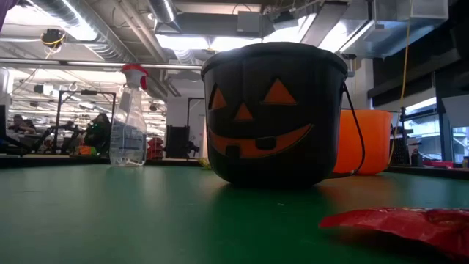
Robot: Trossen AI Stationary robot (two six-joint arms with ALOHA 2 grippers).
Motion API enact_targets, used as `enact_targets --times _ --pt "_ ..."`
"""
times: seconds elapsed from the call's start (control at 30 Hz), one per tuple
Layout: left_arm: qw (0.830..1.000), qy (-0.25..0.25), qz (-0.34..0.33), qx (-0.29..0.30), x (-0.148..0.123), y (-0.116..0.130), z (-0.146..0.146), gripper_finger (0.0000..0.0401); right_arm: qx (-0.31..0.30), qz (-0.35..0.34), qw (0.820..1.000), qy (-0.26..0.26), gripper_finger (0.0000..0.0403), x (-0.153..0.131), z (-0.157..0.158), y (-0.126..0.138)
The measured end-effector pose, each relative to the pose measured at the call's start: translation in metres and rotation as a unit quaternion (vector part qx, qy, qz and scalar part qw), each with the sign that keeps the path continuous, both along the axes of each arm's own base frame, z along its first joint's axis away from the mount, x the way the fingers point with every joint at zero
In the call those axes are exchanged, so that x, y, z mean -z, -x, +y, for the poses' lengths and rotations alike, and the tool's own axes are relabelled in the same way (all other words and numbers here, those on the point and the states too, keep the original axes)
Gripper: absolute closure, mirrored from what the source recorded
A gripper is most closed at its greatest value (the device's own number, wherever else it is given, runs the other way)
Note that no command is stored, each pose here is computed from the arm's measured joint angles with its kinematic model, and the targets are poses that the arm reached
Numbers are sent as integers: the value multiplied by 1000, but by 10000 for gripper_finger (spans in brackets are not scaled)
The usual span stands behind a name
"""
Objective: Sort candy
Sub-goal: Put the red candy into the orange bucket
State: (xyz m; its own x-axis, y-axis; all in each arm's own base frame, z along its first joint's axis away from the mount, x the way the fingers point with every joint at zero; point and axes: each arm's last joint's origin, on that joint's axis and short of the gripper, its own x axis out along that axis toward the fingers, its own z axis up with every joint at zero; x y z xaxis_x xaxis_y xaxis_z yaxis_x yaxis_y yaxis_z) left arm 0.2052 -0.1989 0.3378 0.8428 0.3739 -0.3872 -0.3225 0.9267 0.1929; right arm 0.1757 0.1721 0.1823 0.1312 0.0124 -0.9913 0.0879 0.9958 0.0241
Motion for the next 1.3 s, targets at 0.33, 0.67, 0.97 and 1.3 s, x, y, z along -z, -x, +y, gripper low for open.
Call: enact_targets --times 0.33,0.67,0.97,1.3 --pt "1000 17 15 -1 1 -6 5 222 25 29 999 8 245 -1 -4 5" --pt "1000 22 13 -1 1 -6 5 222 64 30 997 18 135 8 -8 8" --pt "1000 23 12 -2 1 -6 5 222 109 37 993 13 160 38 -21 20" --pt "1000 21 9 -4 1 -6 5 222 76 26 997 23 253 20 -13 11"
